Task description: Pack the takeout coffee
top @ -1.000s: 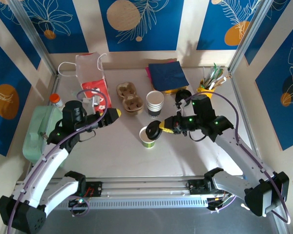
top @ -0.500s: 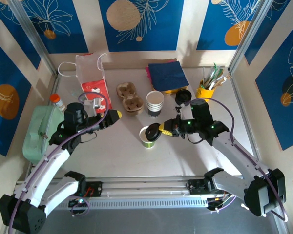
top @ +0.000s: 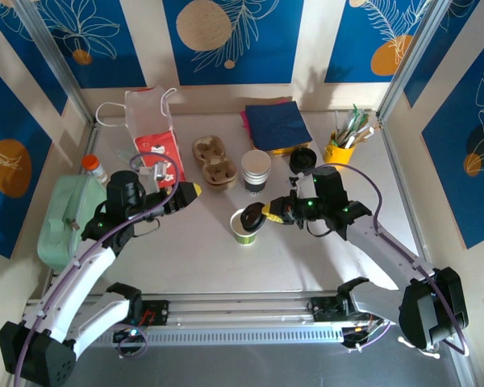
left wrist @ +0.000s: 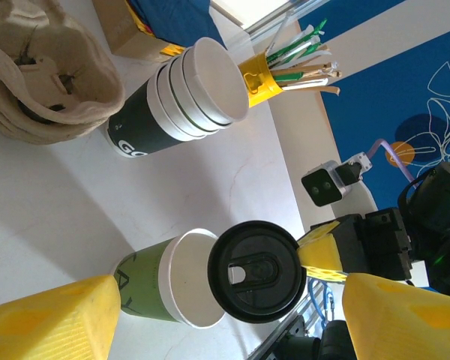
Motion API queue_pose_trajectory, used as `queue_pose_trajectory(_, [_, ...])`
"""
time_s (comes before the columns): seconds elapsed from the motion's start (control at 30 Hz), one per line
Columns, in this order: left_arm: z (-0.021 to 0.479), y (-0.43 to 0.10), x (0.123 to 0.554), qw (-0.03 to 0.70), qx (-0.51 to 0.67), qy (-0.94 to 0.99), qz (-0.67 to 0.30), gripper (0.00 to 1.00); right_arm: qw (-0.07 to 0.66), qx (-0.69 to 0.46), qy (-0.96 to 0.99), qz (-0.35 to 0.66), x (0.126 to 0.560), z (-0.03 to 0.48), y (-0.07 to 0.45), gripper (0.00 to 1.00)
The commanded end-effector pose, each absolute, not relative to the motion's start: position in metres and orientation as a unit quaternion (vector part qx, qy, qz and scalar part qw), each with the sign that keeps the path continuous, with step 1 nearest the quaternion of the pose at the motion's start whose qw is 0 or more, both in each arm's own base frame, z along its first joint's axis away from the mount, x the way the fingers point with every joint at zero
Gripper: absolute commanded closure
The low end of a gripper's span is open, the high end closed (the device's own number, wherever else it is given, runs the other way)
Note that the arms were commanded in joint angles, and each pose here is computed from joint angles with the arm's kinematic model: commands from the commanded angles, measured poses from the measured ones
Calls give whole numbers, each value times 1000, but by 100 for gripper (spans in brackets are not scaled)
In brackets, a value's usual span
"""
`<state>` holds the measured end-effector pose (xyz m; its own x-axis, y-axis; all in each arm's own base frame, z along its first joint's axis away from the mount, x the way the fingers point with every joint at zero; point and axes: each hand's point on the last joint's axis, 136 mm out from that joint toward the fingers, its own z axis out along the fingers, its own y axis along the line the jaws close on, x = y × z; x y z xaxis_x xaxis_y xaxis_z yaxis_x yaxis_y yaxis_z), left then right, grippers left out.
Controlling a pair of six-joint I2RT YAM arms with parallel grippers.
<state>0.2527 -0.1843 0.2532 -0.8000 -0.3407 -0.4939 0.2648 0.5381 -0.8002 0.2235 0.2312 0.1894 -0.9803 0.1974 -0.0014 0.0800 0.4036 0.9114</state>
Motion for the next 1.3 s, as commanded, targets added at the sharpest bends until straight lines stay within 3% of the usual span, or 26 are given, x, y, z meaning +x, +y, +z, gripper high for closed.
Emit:
queue_pose_trajectory(0.0, [255,-187,251,316,-19,813,-489,22,59,80,836,539,227,182,231,98])
queue_pose_trajectory(0.37, [257,-187,251,317,-20,813,-488,23,48,85,841,532,229,165,232,92])
queue_pose_trajectory(0.83, [256,-187,251,315,-21,814,-487,23,42,88,852,514,230,153,231,78])
queue_pose_trajectory(1.27, [255,-189,253,312,-16,814,-490,23,30,76,866,493,229,143,238,75])
